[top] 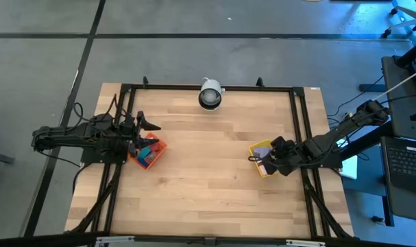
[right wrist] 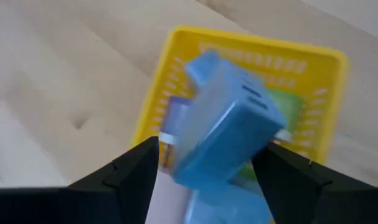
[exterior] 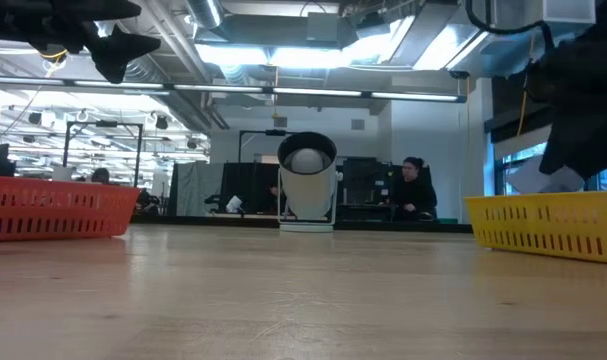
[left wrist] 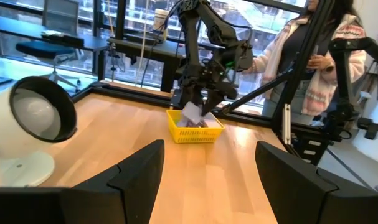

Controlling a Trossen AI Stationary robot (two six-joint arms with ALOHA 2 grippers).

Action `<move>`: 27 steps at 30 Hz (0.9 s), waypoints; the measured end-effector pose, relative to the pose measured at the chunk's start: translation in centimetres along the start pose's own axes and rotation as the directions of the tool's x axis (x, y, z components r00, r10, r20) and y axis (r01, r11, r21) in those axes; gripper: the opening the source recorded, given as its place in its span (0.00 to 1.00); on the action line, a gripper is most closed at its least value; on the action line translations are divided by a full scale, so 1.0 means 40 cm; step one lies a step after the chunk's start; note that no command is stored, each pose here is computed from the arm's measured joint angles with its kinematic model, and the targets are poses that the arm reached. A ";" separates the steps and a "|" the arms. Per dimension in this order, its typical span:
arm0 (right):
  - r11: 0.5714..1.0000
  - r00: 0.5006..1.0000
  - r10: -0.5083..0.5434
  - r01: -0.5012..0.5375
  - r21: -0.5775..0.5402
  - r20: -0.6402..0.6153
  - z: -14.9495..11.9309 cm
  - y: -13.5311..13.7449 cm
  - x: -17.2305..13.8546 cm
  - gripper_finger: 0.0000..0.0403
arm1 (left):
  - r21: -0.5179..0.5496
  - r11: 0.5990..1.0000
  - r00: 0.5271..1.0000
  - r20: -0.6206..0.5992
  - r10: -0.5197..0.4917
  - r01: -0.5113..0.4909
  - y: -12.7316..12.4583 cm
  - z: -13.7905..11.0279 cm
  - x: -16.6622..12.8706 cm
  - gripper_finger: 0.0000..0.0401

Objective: Pick & Place Office items
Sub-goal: Put the purple charger adapter into the yellow basket, then return to Home Position

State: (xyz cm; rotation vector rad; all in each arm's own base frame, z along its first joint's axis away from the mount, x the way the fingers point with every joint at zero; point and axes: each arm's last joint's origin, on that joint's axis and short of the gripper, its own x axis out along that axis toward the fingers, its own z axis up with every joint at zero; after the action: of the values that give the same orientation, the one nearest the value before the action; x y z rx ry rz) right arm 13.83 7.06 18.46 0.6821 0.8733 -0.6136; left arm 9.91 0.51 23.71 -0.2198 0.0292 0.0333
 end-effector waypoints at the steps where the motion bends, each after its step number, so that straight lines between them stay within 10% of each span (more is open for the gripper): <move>1: 1.000 1.000 -0.019 0.019 0.005 0.000 -0.001 -0.005 0.000 0.63 | -0.004 1.000 1.000 -0.002 -0.007 0.007 0.000 0.000 0.000 0.62; 27: 0.991 0.936 -0.113 0.132 -0.034 0.334 0.052 0.002 -0.038 0.62 | -0.005 1.000 1.000 -0.004 0.010 -0.010 0.001 -0.001 0.002 0.62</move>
State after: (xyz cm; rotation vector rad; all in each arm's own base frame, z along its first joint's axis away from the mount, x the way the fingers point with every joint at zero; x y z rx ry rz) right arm 14.12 5.85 20.71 0.4568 0.6180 -0.7877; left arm 9.99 0.54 23.66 -0.2246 0.0339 0.0432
